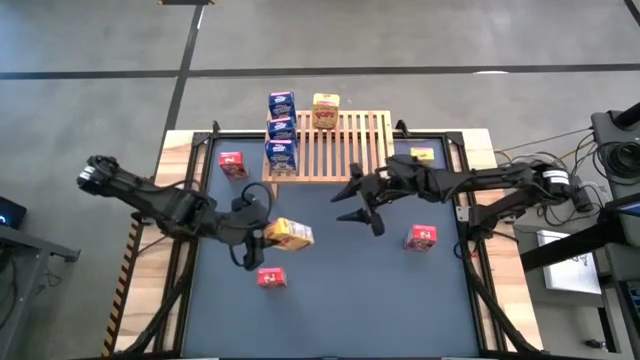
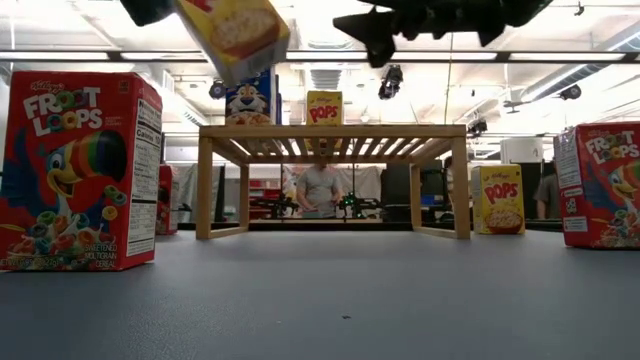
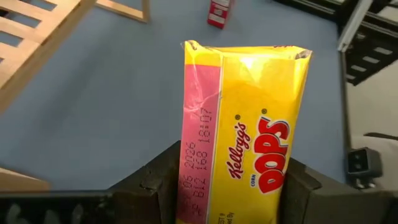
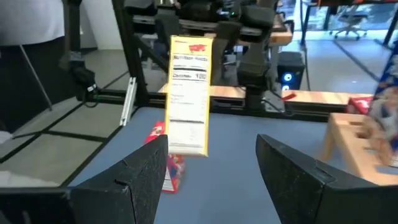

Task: Stack cereal on shelf
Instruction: Put the bottom yellow cereal box on the shelf aligned with the other yellow cereal box

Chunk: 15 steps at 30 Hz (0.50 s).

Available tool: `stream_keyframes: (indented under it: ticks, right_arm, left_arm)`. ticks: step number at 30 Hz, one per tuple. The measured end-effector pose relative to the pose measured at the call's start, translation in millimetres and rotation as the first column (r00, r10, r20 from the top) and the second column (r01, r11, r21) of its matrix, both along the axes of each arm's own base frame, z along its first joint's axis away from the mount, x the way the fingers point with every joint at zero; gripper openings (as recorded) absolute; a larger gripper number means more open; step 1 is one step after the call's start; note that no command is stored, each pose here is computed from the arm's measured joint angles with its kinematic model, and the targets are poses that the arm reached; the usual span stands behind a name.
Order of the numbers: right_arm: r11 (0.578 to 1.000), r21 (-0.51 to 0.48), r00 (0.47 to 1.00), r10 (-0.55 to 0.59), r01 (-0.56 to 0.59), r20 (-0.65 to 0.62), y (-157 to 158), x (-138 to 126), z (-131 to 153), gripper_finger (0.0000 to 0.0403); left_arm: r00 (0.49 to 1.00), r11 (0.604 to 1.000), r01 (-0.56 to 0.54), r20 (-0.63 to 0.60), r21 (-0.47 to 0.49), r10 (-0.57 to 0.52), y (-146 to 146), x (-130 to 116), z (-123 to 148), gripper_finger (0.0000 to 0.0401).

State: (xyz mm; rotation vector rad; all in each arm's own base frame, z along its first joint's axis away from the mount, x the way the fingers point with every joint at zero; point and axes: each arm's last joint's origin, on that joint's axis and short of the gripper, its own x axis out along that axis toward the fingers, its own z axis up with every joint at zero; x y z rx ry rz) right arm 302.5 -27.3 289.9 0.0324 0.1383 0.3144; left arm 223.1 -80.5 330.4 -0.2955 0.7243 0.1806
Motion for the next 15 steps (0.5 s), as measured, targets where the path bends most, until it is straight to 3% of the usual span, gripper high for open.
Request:
stream_keyframes:
  ticks: [15]
  right_arm:
    - [1.0,0.017,0.997,0.027,-0.026,-0.069,-0.3,60.5,-12.7,0.0233]
  left_arm:
    - [0.999,0.996,0.035,-0.036,0.085,-0.032,2.8,30.3,-18.7,0.0162]
